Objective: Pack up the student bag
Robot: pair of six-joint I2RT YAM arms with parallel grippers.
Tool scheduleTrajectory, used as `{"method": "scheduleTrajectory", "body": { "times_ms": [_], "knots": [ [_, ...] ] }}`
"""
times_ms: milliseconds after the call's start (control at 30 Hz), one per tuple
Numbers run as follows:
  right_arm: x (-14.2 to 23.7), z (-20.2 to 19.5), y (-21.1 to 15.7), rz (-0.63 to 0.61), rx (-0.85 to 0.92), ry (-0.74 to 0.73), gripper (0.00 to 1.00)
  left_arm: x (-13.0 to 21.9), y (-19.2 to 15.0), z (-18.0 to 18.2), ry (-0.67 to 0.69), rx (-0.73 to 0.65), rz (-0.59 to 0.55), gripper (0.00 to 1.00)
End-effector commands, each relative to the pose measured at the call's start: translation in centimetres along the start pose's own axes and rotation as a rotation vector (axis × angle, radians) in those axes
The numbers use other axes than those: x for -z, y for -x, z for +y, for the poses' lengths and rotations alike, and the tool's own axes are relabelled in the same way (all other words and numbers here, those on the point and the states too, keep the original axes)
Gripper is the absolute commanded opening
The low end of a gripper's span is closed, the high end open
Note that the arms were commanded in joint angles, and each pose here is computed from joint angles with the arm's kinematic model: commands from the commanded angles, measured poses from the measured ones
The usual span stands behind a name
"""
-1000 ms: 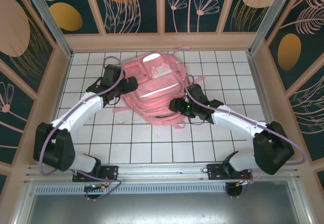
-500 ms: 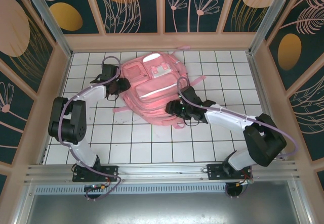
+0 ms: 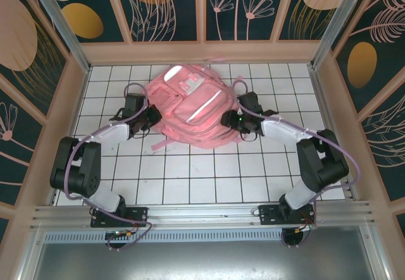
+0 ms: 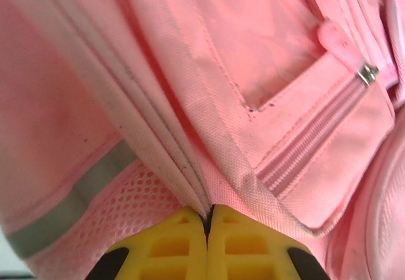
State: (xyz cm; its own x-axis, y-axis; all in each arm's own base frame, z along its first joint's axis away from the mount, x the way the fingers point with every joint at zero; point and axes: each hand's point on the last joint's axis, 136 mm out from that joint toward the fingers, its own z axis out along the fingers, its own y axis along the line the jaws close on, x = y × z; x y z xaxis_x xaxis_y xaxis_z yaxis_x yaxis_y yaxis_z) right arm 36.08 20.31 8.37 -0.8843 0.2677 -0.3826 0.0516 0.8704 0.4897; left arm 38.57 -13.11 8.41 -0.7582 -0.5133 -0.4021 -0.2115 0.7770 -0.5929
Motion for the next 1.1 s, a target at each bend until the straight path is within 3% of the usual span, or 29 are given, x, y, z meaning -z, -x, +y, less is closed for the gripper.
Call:
{"method": "scheduleTrajectory", "body": {
  "times_ms": [0,200,267,333,367,567,767,1067],
  "knots": [
    [-0.7,-3.4,3.8,-0.069,0.014,-0.116,0.54,0.8,-3.2,-0.6,-0.009,0.04,0.05,0.0],
    [-1.2,-5.3,8.8,-0.101,0.011,-0.163,0.54,2.4,-4.9,-2.9,-0.082,0.112,0.017,0.02],
    [-0.5,-4.9,9.9,-0.121,0.016,-0.156,0.54,3.0,-4.4,-2.9,-0.06,0.102,-0.004,0.17],
    [0.6,-4.1,10.5,-0.146,0.028,-0.137,0.55,3.9,-3.8,-2.9,-0.039,0.084,-0.025,0.44],
    [1.2,-3.6,10.6,-0.159,0.03,-0.124,0.57,4.4,-3.6,-2.9,-0.028,0.077,-0.035,0.49],
    [4.5,-1.7,8.6,-0.196,0.034,-0.048,0.58,6.3,-5.0,-0.5,0.014,0.142,-0.049,0.51],
    [6.8,1.3,4.6,-0.225,0.11,0.071,0.58,5.2,-8.3,1.1,-0.064,0.251,0.014,0.51],
    [7.2,5.3,0.6,-0.22,0.229,0.142,0.57,3.3,-7.7,0.4,-0.134,0.3,-0.012,0.52]
  ]
}}
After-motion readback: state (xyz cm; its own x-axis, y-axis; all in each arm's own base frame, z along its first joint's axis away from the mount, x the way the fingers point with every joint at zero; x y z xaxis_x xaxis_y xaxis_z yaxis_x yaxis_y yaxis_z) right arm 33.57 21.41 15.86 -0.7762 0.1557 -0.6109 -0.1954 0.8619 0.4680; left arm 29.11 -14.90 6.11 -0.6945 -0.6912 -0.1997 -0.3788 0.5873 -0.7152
